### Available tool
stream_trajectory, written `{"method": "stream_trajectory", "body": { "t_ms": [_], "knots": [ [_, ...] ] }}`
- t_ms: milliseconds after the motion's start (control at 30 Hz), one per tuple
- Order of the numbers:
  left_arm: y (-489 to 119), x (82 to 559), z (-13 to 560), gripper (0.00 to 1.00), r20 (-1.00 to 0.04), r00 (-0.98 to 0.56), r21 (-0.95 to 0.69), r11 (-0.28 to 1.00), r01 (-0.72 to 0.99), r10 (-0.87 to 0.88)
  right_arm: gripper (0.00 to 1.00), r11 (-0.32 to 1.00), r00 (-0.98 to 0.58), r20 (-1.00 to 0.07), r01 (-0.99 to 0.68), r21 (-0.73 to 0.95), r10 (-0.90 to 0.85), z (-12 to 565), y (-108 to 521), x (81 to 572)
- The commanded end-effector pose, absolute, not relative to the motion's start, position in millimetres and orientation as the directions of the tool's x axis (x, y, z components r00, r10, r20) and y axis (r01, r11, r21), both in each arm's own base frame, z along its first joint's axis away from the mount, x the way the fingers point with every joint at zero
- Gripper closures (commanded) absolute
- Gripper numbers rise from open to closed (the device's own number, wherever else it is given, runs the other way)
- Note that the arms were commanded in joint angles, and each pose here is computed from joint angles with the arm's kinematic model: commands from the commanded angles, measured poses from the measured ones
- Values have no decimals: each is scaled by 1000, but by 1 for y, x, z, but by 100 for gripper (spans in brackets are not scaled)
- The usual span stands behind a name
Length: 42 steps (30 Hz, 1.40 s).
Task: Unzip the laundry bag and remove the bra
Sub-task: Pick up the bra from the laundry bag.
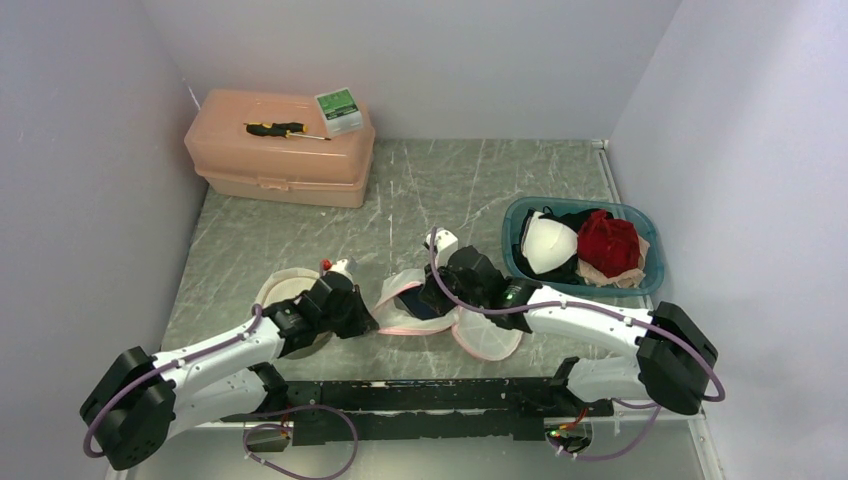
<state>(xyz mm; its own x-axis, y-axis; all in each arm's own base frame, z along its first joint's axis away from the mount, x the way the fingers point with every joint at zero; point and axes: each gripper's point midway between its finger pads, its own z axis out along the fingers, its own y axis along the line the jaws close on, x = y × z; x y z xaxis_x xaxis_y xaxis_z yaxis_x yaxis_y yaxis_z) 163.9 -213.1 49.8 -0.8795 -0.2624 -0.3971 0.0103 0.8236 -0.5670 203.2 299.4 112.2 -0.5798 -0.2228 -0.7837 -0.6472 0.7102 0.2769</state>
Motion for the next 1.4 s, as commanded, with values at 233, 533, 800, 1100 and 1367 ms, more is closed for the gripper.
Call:
{"method": "stream_trajectory", "body": {
  "t_ms": [233,533,800,1100,1367],
  "knots": [
    [-221,174,53,97,-413,-878,-552,833,28,-244,80,577,-618,-743,-715,394,-258,103,325,180],
    [-224,174,53,97,-406,-882,-560,828,33,-240,45,592,-628,-734,-703,393,-259,94,325,179],
    [-224,174,55,97,-408,-880,-562,827,34,-241,37,587,-599,-734,-734,341,-321,88,337,175],
    [-223,172,57,97,-408,-881,-564,825,37,-240,36,629,-574,-733,-732,260,-365,79,336,178],
    [-224,173,59,97,-412,-879,-567,823,41,-241,26,660,-517,-772,-731,173,-370,85,335,182]
  ]
}}
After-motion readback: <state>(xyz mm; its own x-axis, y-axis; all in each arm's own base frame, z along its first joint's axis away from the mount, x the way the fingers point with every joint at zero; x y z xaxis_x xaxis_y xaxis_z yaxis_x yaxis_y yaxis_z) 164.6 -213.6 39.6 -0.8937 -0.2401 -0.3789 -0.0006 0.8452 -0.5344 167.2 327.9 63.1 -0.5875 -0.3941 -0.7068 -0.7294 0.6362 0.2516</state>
